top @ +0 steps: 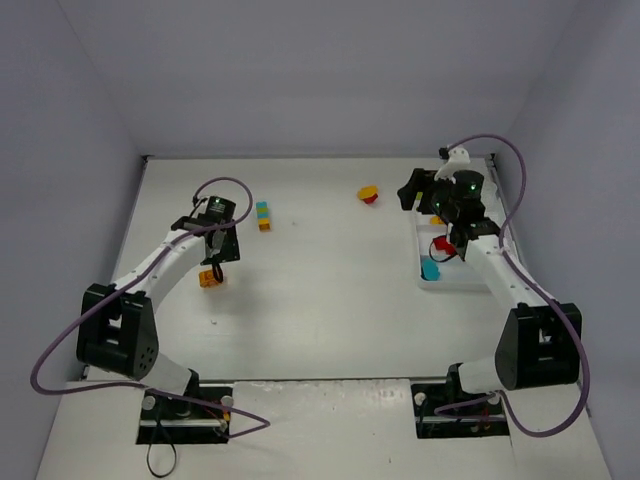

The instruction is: Sort the legos into containers by color

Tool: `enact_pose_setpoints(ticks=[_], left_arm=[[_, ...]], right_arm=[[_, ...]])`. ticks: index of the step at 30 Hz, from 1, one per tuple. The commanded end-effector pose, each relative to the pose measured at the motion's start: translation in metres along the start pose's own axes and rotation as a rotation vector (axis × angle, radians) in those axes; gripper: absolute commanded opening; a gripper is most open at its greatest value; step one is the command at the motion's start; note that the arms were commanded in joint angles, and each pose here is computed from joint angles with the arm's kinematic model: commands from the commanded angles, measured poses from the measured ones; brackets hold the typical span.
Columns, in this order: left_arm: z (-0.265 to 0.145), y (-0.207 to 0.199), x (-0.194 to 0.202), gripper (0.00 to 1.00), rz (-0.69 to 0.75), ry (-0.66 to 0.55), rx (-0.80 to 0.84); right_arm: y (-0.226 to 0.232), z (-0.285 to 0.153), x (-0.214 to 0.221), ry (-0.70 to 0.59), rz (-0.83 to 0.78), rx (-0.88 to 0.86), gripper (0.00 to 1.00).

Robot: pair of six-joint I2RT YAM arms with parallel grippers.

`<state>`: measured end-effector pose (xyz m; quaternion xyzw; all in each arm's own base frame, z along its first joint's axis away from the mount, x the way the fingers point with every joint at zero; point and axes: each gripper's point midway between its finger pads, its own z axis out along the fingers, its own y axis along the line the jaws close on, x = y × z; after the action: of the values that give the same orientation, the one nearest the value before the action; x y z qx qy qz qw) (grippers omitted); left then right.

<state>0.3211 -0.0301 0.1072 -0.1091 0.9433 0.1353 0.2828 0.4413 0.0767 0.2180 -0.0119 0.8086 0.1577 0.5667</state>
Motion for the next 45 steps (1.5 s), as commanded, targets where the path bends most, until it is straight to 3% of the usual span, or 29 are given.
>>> enact_pose_setpoints(ticks=[1,14,25,26,31,35,37,40,45], left_arm=[[0.008,-0.007,-0.010,0.84,-0.069,0.002,0.067],[0.056,-0.014,0.014,0.84,-0.094,0.172,0.112],[0.057,-0.018,0.037,0.83,-0.103,0.255,0.121],[0.057,-0.019,0.037,0.81,-0.102,0.255,0.121],[0.054,-0.028,0.036,0.53,-0.096,0.249,0.157],[0.043,-0.047,0.023,0.38,-0.086,0.191,0.229],[0.024,-0.067,0.008,0.29,-0.034,0.098,0.312],[-0.011,-0.091,-0.014,0.26,0.071,-0.071,0.434],[-0.089,-0.134,-0.018,0.25,0.332,-0.354,0.682]], right_arm=[[0.014,-0.008,0.014,-0.005,0.016,-0.072,0.70],[0.028,-0.022,0.037,0.012,-0.003,-0.139,0.71],[0.031,-0.022,0.039,0.016,-0.008,-0.157,0.72],[0.031,-0.022,0.040,0.018,-0.008,-0.159,0.72],[0.032,-0.022,0.042,0.022,-0.008,-0.162,0.72],[0.038,-0.025,0.042,0.032,-0.015,-0.182,0.72],[0.046,-0.027,0.039,0.035,-0.015,-0.209,0.72],[0.070,-0.033,0.039,0.052,0.000,-0.308,0.71],[0.127,-0.054,0.043,0.115,0.030,-0.529,0.71]])
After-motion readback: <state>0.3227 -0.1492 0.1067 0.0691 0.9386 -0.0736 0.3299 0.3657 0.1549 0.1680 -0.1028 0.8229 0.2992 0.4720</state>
